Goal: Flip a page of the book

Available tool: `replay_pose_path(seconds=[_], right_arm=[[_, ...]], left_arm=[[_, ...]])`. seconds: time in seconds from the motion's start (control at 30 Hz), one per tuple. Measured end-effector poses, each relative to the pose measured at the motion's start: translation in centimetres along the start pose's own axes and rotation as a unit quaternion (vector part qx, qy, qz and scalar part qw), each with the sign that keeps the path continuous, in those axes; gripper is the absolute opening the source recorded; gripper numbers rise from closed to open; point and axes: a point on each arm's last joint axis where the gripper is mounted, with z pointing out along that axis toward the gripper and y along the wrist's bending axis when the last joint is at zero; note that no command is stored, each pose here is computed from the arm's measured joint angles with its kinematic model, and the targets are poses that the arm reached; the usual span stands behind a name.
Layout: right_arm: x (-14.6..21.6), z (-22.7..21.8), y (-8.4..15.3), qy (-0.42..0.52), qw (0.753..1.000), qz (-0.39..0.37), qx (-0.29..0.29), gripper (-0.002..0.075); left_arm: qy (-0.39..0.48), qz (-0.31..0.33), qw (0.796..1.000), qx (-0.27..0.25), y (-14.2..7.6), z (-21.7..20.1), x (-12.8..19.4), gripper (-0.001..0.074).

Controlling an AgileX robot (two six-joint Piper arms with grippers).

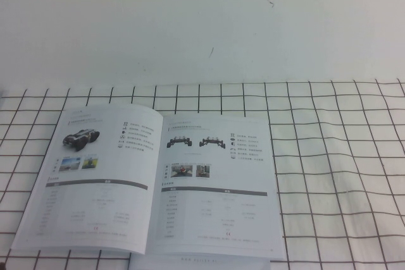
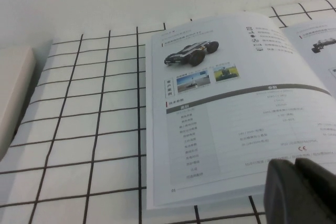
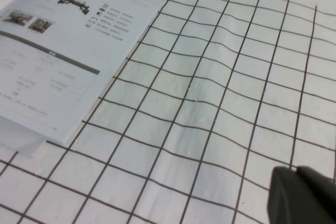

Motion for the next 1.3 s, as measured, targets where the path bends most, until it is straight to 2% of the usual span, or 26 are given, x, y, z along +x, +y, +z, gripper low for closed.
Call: replay_pose_path(seconds=[0.13,0.3,1.3], right_arm=[[0.00,0.00,0.00,0.000,1.000,0.000,0.000,-0.0002],[0.00,0.00,0.00,0.000,1.000,0.000,0.000,-0.0002],[0.00,0.00,0.00,0.000,1.000,0.000,0.000,-0.0002]], left_arm=[[0.002,0.003,1.000,0.000,-0.01,0.00,0.04,-0.0003],[0.003,-0.037,0.999,-0.004,0.08,0.00,0.05,-0.0003],[0.005,-0.034,0.999,-0.015,0.27,-0.02,0.06,-0.0003]])
